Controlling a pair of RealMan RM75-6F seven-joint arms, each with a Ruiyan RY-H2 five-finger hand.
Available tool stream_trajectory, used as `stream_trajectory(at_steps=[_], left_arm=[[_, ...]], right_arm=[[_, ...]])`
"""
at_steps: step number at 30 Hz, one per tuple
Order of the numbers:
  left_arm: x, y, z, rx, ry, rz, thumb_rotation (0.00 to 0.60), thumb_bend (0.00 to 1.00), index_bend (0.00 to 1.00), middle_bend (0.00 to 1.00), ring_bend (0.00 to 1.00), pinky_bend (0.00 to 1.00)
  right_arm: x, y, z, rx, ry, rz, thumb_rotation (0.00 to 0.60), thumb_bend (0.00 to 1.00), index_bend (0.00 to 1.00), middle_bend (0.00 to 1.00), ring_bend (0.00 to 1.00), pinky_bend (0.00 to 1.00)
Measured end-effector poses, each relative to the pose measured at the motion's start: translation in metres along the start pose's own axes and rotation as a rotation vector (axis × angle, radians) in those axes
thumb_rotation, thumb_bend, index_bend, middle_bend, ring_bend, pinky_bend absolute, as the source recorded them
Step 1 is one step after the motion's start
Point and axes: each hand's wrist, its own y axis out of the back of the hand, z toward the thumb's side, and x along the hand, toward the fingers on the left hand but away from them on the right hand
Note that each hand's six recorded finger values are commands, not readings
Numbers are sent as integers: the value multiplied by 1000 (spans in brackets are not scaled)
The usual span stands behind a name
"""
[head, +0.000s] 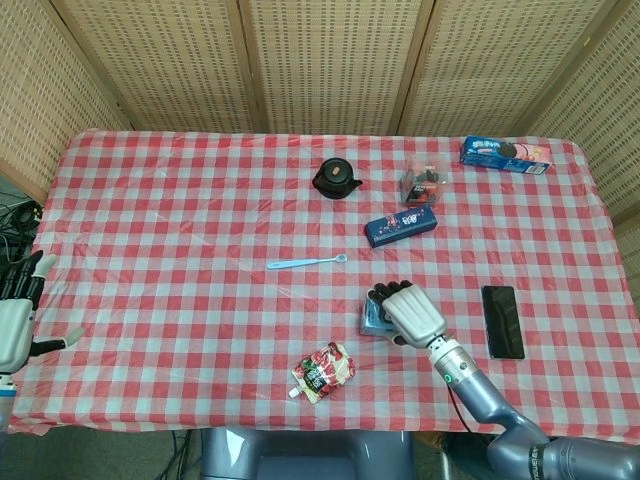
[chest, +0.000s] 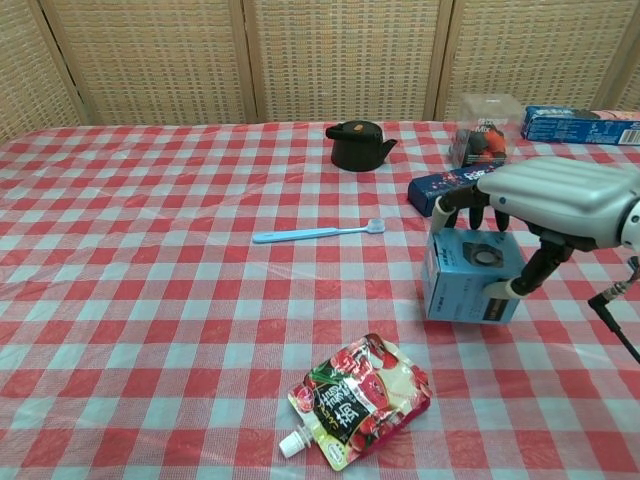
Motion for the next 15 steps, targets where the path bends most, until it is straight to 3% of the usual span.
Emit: stream_trajectory(at_steps=[4, 7, 15], left_arm=[[0, 1, -1, -5, 3, 1, 600, 0, 0, 0, 0, 0], [0, 2, -1, -8, 3, 3, 600, 0, 0, 0, 0, 0], [0, 4, -3, -9, 13, 9, 600, 0, 0, 0, 0, 0]], right_arm=[[-2, 18, 1, -87, 7, -7, 600, 593, 371, 424, 366, 486], [-6, 33, -3, -157, 8, 26, 600, 606, 376, 427, 366, 485], [-16, 35, -11, -333, 6, 282, 600, 665, 398, 442, 381, 486]])
